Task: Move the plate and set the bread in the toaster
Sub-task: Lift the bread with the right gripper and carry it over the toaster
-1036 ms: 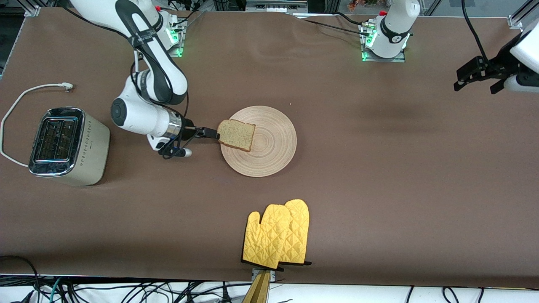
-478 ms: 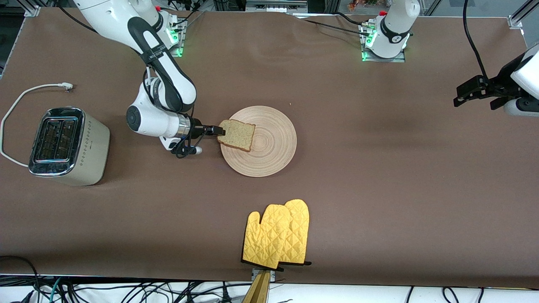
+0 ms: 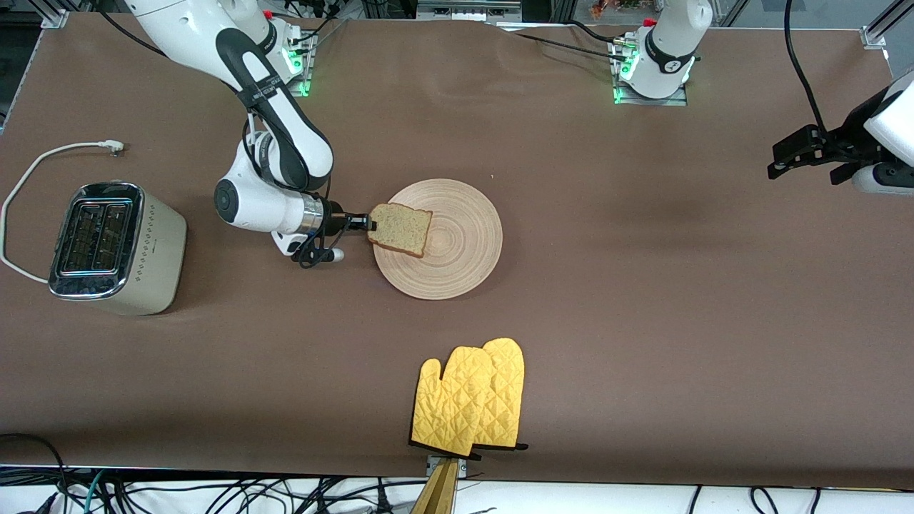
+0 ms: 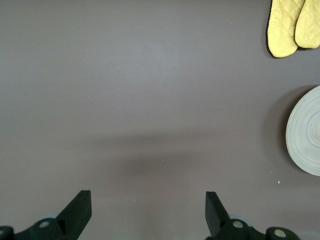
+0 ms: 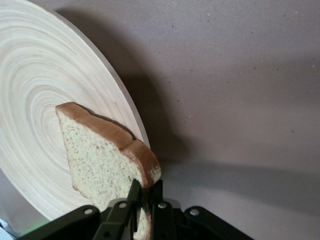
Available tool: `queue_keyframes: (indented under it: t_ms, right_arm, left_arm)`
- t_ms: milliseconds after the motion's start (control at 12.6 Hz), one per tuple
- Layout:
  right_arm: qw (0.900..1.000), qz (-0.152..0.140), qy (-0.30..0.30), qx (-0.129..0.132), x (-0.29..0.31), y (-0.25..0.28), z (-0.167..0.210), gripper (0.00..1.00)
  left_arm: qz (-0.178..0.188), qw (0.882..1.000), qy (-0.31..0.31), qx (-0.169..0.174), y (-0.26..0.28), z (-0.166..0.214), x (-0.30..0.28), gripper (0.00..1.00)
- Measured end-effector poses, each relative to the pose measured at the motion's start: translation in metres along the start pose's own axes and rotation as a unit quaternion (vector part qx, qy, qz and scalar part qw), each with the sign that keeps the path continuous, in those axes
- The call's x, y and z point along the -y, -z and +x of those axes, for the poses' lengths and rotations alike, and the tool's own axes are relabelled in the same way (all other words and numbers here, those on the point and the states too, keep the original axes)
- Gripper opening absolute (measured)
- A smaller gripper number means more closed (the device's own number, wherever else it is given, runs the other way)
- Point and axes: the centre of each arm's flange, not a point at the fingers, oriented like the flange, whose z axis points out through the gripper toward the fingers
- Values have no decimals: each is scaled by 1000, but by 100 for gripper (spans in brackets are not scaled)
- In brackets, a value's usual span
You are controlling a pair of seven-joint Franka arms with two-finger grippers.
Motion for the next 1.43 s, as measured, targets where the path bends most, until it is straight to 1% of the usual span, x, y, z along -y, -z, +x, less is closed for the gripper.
queue_keyframes:
  t_ms: [159, 319, 558, 637, 717, 797, 956, 1036, 1195, 1275, 1434]
  right_arm:
    - [1000, 7, 6, 5, 8, 9, 2, 10]
    - [999, 23, 14, 18, 20, 34, 8, 6]
    - [998, 46, 18, 45, 20, 102, 22, 6]
    - [997, 42, 21, 57, 12, 131, 28, 6]
    - [997, 25, 29, 65, 2, 159, 33, 6]
    - [997, -1, 39, 72, -5, 185, 37, 6]
    - [993, -64, 61, 78, -12, 225, 40, 6]
    - [989, -98, 70, 81, -12, 240, 41, 6]
    - [979, -168, 75, 84, -21, 267, 41, 6]
    - [972, -206, 72, 84, -29, 280, 42, 6]
    - [956, -278, 62, 71, -48, 315, 44, 6]
  left_arm:
    - [0, 1000, 0, -1, 1, 0, 0, 100]
    - [0, 1000, -1, -1, 1, 0, -1, 100]
    - [0, 1000, -3, -2, 2, 0, -3, 100]
    - [0, 1000, -3, -2, 2, 0, -3, 100]
    - [0, 1000, -3, -2, 2, 0, -3, 100]
    - [0, 1000, -3, -3, 2, 0, -3, 100]
    - [0, 1000, -2, -3, 2, 0, -2, 100]
    - [0, 1000, -1, -3, 2, 0, -1, 100]
    - [0, 1000, -1, -3, 3, 0, -1, 100]
    - [0, 1000, -1, -3, 3, 0, -1, 100]
    - [0, 1000, -1, -3, 3, 0, -1, 100]
